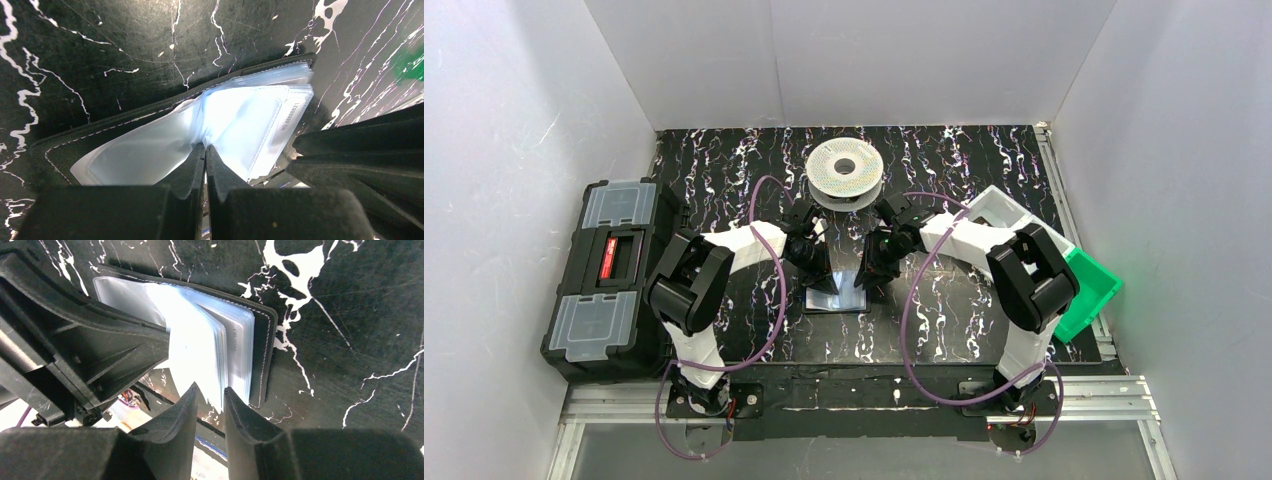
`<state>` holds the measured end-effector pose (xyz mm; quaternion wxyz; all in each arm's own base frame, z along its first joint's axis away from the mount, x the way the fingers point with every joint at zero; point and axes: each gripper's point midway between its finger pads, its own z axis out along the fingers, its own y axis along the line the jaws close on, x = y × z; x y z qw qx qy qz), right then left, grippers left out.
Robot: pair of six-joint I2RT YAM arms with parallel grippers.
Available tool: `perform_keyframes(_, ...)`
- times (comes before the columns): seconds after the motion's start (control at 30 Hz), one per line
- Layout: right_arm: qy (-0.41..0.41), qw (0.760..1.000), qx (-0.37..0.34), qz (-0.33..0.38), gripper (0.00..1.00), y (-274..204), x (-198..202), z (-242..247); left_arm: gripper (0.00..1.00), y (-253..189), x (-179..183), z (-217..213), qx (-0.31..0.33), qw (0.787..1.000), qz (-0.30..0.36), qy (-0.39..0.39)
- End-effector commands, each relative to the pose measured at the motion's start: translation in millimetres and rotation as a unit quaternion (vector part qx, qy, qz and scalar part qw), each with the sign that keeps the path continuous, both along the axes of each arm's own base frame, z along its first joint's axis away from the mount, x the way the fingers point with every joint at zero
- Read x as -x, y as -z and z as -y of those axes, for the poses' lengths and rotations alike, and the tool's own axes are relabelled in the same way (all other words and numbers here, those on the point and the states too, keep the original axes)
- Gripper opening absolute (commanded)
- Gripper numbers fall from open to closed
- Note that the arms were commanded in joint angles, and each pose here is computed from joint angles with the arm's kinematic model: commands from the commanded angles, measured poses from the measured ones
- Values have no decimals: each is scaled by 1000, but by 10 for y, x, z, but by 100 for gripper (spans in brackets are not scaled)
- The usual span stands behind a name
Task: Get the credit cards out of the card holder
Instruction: Remove the credit card from the card holder.
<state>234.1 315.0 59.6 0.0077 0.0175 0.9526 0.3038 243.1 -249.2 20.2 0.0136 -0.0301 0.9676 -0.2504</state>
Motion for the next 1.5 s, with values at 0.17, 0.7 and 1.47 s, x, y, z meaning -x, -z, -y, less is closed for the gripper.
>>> perform_keyframes(0.17, -3, 1000, 0, 5, 30, 34, -76, -99, 0, 271, 227, -227, -65, 997, -35, 11)
perform_keyframes(0.7, -12, 1000, 3, -2, 1, 135, -48, -184, 7, 23, 131, -168, -47, 999, -4, 22)
perform_keyframes(1.47, -13, 998, -39, 45, 1, -356, -93, -286, 31, -917, -156, 200, 15, 998, 64, -3)
